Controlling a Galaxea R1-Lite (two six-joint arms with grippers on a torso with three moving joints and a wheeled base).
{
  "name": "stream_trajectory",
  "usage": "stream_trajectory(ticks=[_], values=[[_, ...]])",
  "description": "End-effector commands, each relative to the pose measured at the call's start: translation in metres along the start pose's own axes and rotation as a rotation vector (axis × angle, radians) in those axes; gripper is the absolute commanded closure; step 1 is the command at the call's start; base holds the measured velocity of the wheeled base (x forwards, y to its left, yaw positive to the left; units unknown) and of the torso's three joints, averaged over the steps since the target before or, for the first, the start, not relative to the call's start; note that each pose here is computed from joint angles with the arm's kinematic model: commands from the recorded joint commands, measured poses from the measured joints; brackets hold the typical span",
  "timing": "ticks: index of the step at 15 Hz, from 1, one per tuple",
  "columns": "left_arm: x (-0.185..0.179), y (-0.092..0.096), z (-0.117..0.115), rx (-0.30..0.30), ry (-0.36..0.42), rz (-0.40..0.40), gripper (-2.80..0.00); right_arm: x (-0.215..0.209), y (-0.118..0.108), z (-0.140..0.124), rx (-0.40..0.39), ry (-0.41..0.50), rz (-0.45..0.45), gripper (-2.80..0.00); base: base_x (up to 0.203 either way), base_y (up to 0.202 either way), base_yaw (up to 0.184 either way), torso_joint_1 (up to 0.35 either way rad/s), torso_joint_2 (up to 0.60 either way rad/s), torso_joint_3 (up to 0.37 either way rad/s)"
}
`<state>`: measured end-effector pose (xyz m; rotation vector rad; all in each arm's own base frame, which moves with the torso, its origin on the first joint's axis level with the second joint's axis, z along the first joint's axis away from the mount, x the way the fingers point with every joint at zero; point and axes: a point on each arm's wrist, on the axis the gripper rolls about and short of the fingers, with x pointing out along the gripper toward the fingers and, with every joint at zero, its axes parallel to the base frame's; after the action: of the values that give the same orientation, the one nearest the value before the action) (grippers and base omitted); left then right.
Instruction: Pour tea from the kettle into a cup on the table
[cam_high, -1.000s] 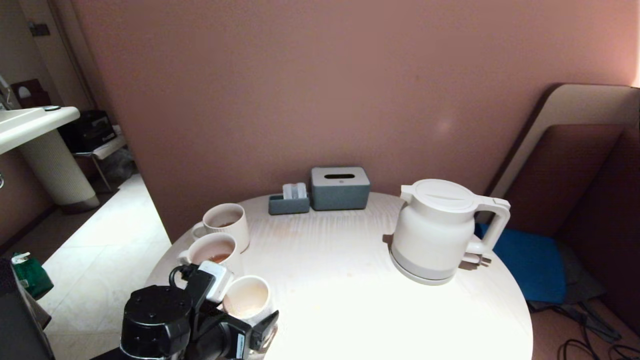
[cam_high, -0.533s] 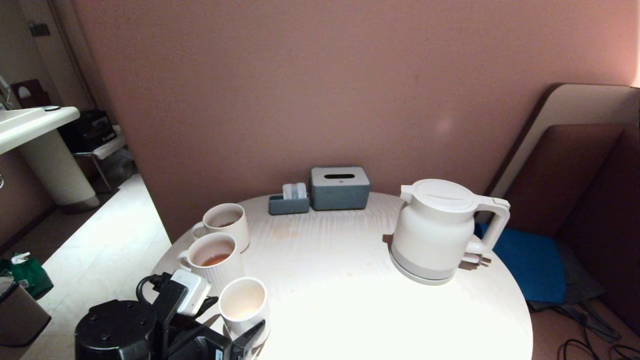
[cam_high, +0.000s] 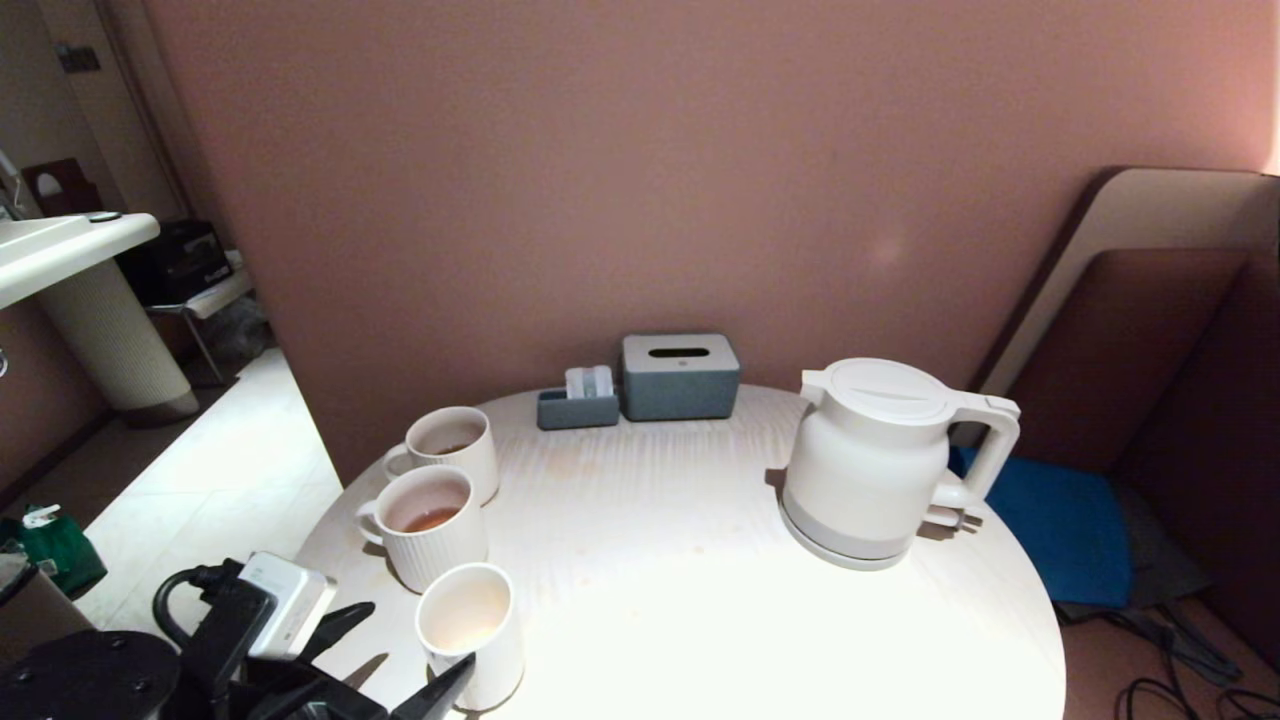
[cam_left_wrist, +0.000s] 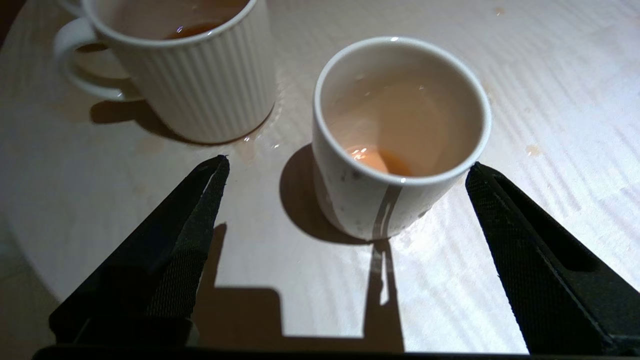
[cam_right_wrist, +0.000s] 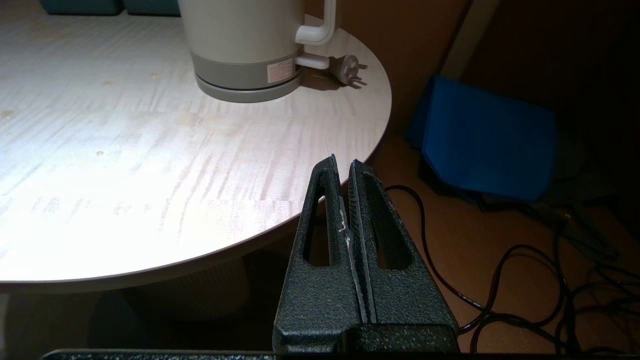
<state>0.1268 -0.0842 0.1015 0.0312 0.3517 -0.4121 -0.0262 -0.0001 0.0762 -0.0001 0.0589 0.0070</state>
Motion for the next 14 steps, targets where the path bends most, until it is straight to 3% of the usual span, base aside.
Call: stream_trajectory(ticks=[1,6,10,12,14], values=[[-0.02,0.003,0.009,0.002,0.007,0.009,-2.8,0.0,0.0,0.0,0.0,0.001,0.001,0.0,0.0,0.0,0.0,0.0,0.0,0.0],[-0.033,0.005,0.016,-0.003,-0.035,0.018,-2.8,0.0,0.0,0.0,0.0,0.002,0.001,0.0,0.0,0.0,0.0,0.0,0.0,0.0],[-0.053,0.009,0.018,0.006,0.011,0.059,-2.8,0.0,0.0,0.0,0.0,0.002,0.001,0.0,0.0,0.0,0.0,0.0,0.0,0.0],[-0.06,0.011,0.027,0.009,0.015,0.137,-2.8,0.0,0.0,0.0,0.0,0.001,0.001,0.0,0.0,0.0,0.0,0.0,0.0,0.0],[-0.06,0.015,0.029,0.02,0.043,0.276,-2.8,0.0,0.0,0.0,0.0,0.002,0.001,0.0,0.0,0.0,0.0,0.0,0.0,0.0]])
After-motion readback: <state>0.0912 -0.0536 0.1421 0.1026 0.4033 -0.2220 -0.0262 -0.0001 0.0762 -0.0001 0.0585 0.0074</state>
